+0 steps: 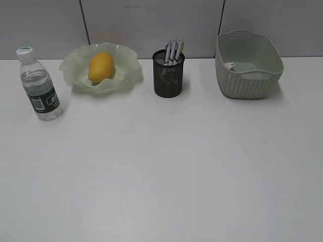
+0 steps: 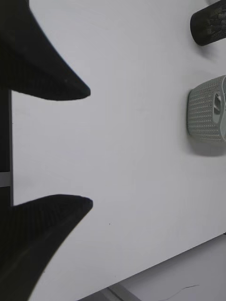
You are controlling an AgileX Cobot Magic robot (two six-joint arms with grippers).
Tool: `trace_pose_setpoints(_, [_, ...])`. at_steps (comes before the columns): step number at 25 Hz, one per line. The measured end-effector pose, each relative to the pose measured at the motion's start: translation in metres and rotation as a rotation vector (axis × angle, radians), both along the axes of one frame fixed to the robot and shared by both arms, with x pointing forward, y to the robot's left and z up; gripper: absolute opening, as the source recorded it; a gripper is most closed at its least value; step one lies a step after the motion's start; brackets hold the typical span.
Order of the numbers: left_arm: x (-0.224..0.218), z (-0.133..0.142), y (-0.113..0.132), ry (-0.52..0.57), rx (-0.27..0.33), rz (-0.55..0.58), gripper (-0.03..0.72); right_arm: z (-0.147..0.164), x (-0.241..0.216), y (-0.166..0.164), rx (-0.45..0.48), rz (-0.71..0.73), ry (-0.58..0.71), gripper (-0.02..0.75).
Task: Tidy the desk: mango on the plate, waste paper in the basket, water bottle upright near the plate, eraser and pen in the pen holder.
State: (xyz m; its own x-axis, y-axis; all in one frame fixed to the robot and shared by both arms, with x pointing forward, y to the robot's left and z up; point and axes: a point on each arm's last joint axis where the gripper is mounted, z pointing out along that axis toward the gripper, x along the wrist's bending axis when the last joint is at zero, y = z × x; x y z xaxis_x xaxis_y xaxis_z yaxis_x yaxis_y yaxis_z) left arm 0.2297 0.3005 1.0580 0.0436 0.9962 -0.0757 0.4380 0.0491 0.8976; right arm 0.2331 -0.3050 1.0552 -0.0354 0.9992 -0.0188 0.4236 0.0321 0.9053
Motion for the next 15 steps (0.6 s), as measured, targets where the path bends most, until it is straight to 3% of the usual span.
trace_pose_setpoints(15, [0.0, 0.0, 0.0, 0.0, 0.0, 0.0, 0.239, 0.0, 0.0, 0.0, 0.0, 0.0, 0.0, 0.502])
